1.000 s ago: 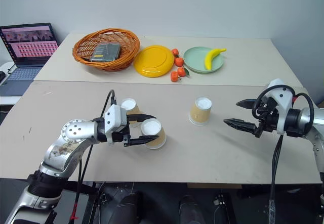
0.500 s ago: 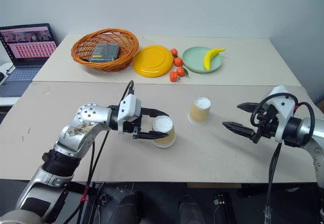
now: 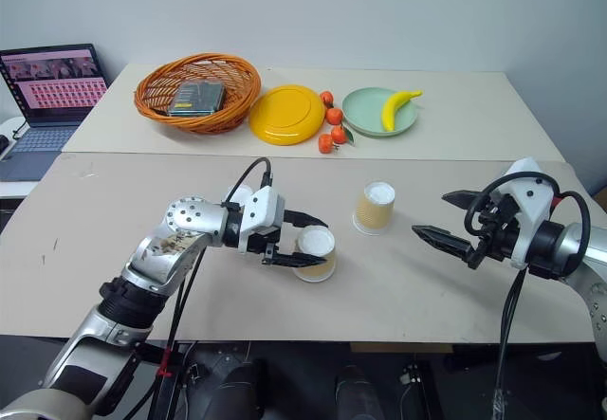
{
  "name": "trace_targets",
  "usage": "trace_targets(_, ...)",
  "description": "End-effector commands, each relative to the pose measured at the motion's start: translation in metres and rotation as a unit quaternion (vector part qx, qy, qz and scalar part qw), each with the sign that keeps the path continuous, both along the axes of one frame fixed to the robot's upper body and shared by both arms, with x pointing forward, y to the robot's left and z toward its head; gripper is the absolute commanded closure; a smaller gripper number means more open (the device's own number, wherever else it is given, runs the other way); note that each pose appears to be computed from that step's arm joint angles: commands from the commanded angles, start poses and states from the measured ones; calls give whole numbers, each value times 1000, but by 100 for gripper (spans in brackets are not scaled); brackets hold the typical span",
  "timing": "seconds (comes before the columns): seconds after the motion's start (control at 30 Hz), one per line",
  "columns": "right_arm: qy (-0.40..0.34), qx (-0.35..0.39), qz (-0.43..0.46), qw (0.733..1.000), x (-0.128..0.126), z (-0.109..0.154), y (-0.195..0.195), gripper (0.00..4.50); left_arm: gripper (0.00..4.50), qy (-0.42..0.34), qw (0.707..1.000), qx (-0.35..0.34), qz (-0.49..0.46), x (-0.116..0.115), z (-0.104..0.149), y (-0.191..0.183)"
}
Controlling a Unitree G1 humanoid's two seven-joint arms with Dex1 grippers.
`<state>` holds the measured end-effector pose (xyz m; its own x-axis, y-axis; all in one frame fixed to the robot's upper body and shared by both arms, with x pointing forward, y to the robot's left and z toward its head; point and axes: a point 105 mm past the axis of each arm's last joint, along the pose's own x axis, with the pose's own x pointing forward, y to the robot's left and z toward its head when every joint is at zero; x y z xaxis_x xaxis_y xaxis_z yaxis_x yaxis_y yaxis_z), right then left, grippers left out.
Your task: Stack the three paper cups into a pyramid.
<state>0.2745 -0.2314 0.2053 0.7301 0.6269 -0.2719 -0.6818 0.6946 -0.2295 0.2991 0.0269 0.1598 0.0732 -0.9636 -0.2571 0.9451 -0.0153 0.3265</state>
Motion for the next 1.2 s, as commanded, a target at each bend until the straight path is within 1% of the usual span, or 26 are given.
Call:
trace_targets(0.03,-33,-3,4,999,-3,20,2,0,177,-24,1000,2,5,5,6,-2)
trace_targets(0.33,-33,-4,4,999,-2,23,3,0,177,-17,999,7,26,10,0,0)
trace_targets(0.4,-32,-5,5,999,-2,23,3,0,94,-18,999,4,30,11,0,-1)
trace_targets(0.43,-32,-5,5,999,-1,23,3,0,79,-17,999,3,32,11,0,-1)
trace_targets(0.47,-32,-5,6,999,-1,23,3,0,35,-18,999,3,32,11,0,-1)
trace_targets(0.5,-32,-6,6,999,-1,23,3,0,9,-18,999,2,33,11,0,-1)
trace_targets(0.6,-31,-7,8,999,0,24,3,0,9,-24,999,2,32,11,1,0)
trace_targets(0.7,-30,-8,10,999,0,24,4,0,9,-23,999,-7,26,10,7,2)
trace_targets(0.77,-30,-8,11,999,0,24,4,0,9,-11,999,-30,16,6,20,3)
trace_targets(0.87,-28,-8,13,999,0,24,4,0,9,-10,999,-41,9,1,33,7)
trace_targets(0.93,-27,-6,18,999,0,24,4,0,9,-8,999,-50,10,-2,46,13)
trace_targets(1.07,-17,-1,45,999,-4,23,9,0,9,2,999,-50,17,-11,67,29)
trace_targets(1.2,-6,7,86,996,-8,23,19,0,9,16,999,-35,31,-19,80,45)
